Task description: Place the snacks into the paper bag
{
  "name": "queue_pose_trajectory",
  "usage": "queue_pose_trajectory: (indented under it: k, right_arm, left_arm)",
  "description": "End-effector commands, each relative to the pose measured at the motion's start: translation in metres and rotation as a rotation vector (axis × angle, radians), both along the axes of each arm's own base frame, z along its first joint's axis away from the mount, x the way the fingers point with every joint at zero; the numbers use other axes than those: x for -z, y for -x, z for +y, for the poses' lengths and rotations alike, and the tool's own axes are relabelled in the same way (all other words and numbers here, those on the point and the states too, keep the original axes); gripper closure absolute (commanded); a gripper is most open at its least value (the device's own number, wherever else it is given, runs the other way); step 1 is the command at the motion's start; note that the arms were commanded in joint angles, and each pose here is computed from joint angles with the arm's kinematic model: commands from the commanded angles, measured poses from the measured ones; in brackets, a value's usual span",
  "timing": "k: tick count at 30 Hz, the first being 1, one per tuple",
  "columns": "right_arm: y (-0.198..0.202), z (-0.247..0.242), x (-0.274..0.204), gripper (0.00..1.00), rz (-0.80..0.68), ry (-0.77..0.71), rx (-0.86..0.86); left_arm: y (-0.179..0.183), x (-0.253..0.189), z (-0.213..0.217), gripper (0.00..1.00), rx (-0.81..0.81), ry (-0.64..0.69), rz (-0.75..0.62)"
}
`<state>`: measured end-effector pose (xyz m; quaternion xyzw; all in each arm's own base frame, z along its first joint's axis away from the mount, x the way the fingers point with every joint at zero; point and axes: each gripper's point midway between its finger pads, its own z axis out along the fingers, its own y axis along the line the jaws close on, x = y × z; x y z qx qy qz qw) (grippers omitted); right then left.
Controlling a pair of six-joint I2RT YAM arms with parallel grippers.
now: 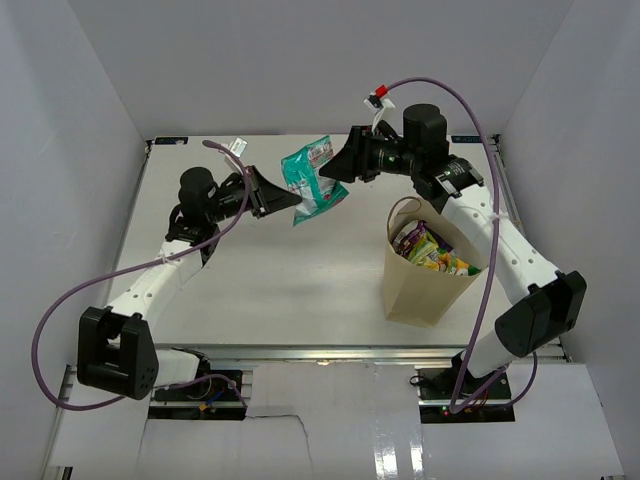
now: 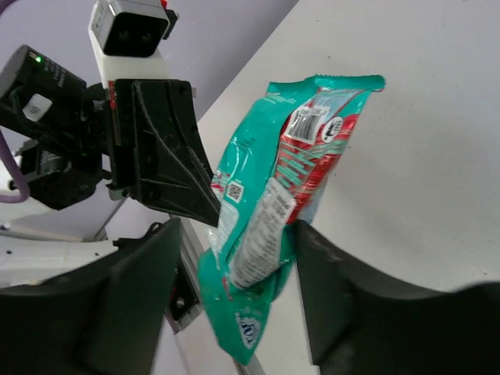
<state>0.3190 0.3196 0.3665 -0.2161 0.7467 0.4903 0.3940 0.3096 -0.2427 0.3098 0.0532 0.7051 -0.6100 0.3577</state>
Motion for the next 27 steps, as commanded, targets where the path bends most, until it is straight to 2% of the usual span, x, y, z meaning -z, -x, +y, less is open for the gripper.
queue_pose_trajectory:
  k: [1, 4, 5, 6, 8, 13, 14, 16, 17, 19, 20, 23, 25, 26, 27]
  right_arm:
    - [0.003, 0.013, -0.002, 0.44, 0.031, -0.057, -0.038]
    - [0.005, 0.011, -0.003, 0.69, 0.019, -0.055, -0.043]
    - [0.007, 0.01, -0.004, 0.83, 0.007, -0.053, -0.051]
    - [0.009, 0.009, -0.009, 0.92, -0.008, -0.057, -0.054]
    - [0.011, 0.004, -0.018, 0.92, -0.048, -0.062, -0.062]
    - [0.013, -0.019, -0.048, 0.92, -0.152, -0.107, -0.097]
    - [0.021, -0.024, -0.061, 0.92, -0.196, -0.131, -0.132]
    - [0.019, -0.042, -0.077, 0.92, -0.252, -0.15, -0.134]
    - [0.033, -0.049, -0.089, 0.92, -0.301, -0.164, -0.187]
    - [0.033, -0.069, -0.106, 0.92, -0.388, -0.166, -0.164]
    - [0.047, -0.079, -0.117, 0.92, -0.444, -0.168, -0.175]
    - [0.058, -0.117, -0.135, 0.92, -0.563, -0.133, -0.086]
    - [0.065, -0.131, -0.135, 0.92, -0.592, -0.105, -0.039]
    - [0.073, -0.144, -0.14, 0.92, -0.678, -0.06, 0.016]
    - [0.075, -0.15, -0.13, 0.92, -0.655, -0.02, 0.051]
  left_arm:
    - [0.021, -0.039, 0.0, 0.99, 0.023, 0.046, -0.118]
    - [0.025, -0.05, 0.002, 0.93, 0.018, 0.058, -0.14]
    - [0.027, -0.054, 0.002, 0.91, 0.018, 0.064, -0.148]
    - [0.027, -0.057, 0.002, 0.82, 0.017, 0.068, -0.15]
    - [0.03, -0.063, 0.003, 0.74, 0.023, 0.076, -0.158]
    - [0.04, -0.074, 0.003, 0.42, 0.046, 0.085, -0.199]
    - [0.043, -0.078, 0.004, 0.32, 0.052, 0.086, -0.216]
    - [0.047, -0.082, 0.004, 0.24, 0.059, 0.084, -0.253]
    - [0.049, -0.083, 0.004, 0.18, 0.066, 0.082, -0.268]
    - [0.055, -0.085, 0.004, 0.16, 0.086, 0.071, -0.313]
    - [0.056, -0.085, 0.005, 0.16, 0.087, 0.069, -0.322]
    - [0.059, -0.081, 0.007, 0.14, 0.081, 0.057, -0.347]
    - [0.058, -0.076, 0.008, 0.13, 0.073, 0.051, -0.341]
    - [0.056, -0.068, 0.009, 0.13, 0.07, 0.046, -0.323]
    - [0.055, -0.064, 0.01, 0.13, 0.066, 0.043, -0.314]
